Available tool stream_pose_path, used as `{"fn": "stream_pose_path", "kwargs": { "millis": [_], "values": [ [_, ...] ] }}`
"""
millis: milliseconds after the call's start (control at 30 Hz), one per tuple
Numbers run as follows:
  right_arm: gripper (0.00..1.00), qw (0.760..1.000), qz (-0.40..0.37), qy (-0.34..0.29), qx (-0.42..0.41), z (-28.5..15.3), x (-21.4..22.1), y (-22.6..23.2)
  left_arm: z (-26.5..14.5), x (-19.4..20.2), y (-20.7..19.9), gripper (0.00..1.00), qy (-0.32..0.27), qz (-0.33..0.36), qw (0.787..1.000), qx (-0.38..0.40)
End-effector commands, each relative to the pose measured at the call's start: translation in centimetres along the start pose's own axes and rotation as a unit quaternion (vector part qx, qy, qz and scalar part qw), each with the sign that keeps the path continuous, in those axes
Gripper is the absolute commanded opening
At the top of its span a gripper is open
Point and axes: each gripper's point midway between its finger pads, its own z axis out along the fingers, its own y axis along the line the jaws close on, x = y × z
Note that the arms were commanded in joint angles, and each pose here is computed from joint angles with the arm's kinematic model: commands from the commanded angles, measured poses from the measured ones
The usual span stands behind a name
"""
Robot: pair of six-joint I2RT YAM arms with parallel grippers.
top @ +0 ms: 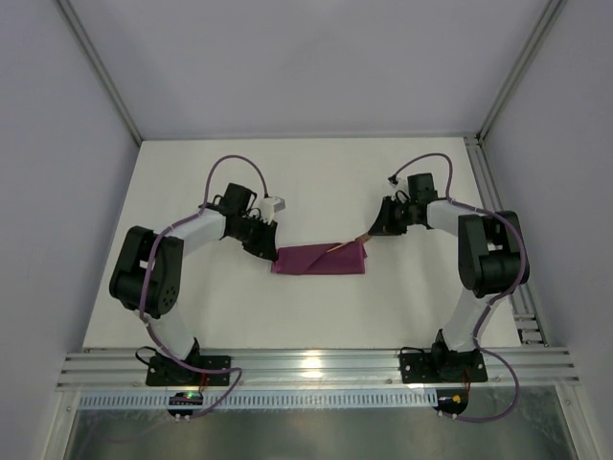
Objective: Fold the napkin into a case and place the utensils inside
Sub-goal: Stuff the fork at the center of the board.
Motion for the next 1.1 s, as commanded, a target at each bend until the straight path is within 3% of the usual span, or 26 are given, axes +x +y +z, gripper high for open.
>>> {"fn": "stream_pose_path", "kwargs": {
  "millis": [0,300,633,833,1067],
  "values": [
    [0.04,1.000,0.001,-0.020,0.016,-1.5,-0.3,0.4,-0.6,-0.8,-0.5,0.20,-0.018,0.022,1.000,0.002],
    [0.04,0.995,0.068,-0.058,0.050,-3.8,0.7,0.7,-0.3,-0.7,-0.6,0.15,-0.015,0.013,1.000,0.012],
    [0.04,0.994,0.047,-0.064,0.077,-4.7,-0.1,2.0,-0.1,-0.6,-0.7,0.13,-0.014,0.010,1.000,0.020],
    [0.04,0.992,0.026,-0.035,0.118,-4.0,-0.7,3.0,-0.1,-0.6,-0.7,0.13,-0.012,0.010,1.000,0.018],
    [0.04,0.988,0.046,-0.046,0.138,-5.7,-0.1,3.8,-0.1,-0.6,-0.6,0.12,-0.015,0.010,1.000,0.017]
  ]
}}
